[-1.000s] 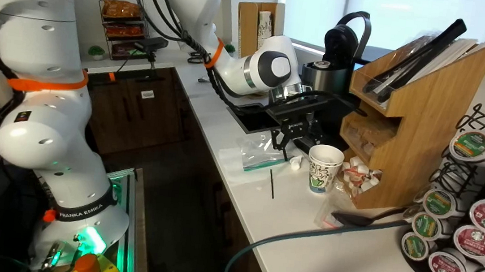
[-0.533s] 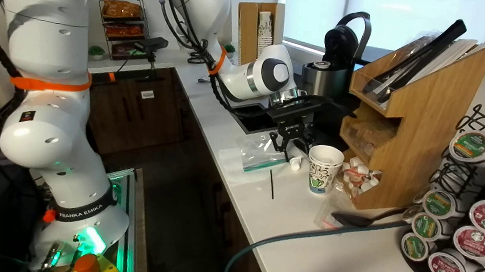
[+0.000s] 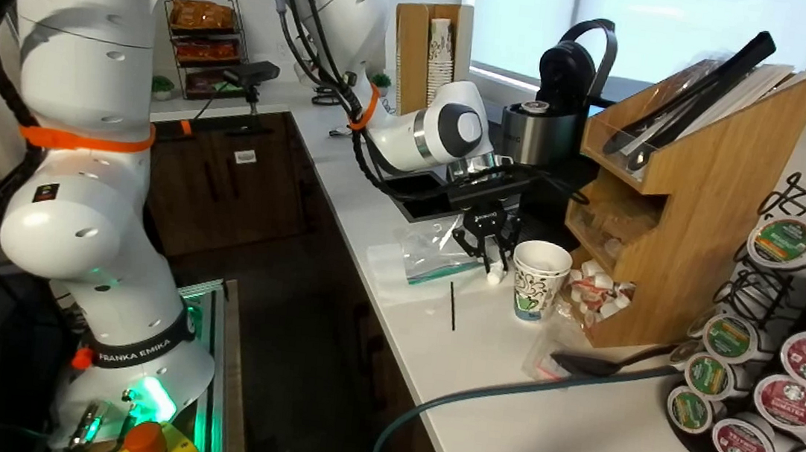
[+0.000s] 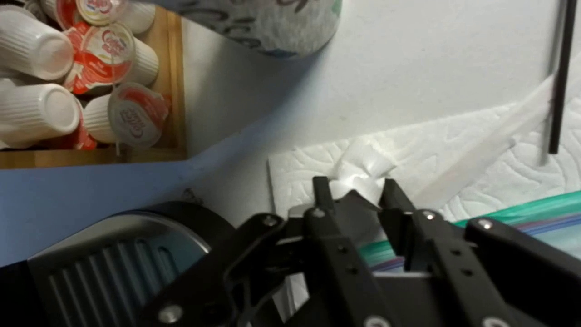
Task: Put the coffee pods from the counter inside the two stacked coffee cups.
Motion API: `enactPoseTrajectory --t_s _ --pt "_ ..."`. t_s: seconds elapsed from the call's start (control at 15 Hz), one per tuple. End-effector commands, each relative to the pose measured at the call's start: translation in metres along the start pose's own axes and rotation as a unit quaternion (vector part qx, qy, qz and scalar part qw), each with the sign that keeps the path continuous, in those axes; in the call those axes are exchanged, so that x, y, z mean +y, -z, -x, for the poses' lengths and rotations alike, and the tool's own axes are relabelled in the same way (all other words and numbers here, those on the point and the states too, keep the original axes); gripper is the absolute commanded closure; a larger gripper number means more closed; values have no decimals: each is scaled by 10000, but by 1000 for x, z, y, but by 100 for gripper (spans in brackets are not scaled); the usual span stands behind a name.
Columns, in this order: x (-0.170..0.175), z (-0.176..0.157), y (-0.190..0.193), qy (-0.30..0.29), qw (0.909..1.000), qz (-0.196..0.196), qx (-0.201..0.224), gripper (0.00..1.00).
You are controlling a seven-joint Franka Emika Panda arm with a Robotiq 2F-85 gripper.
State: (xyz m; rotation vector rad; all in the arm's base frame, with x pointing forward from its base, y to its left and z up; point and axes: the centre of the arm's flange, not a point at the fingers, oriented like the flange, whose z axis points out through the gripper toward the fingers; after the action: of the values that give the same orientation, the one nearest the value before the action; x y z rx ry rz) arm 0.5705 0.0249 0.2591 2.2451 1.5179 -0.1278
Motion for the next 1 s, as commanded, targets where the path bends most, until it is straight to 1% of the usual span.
enactPoseTrajectory --t_s 0.0,0.07,0.13,0.27,0.4,0.47,0.53,0.6,0.67,0.93 --pt "-14 11 10 -96 9997 229 -82 98" --pt "-20 18 15 -109 9995 308 -53 100" --pt "-32 27 23 -77 9989 454 -2 100" --pt "-43 38 35 10 9981 623 21 100" --pt "-46 44 40 63 9978 661 46 100" --pt "-47 47 42 -13 9978 665 26 100" --pt "-43 50 42 69 9981 615 -32 100" --pt "-40 52 41 156 9980 593 -132 74" --pt "-36 54 39 188 9982 554 -156 74" --pt "-30 62 34 204 9983 481 -259 45"
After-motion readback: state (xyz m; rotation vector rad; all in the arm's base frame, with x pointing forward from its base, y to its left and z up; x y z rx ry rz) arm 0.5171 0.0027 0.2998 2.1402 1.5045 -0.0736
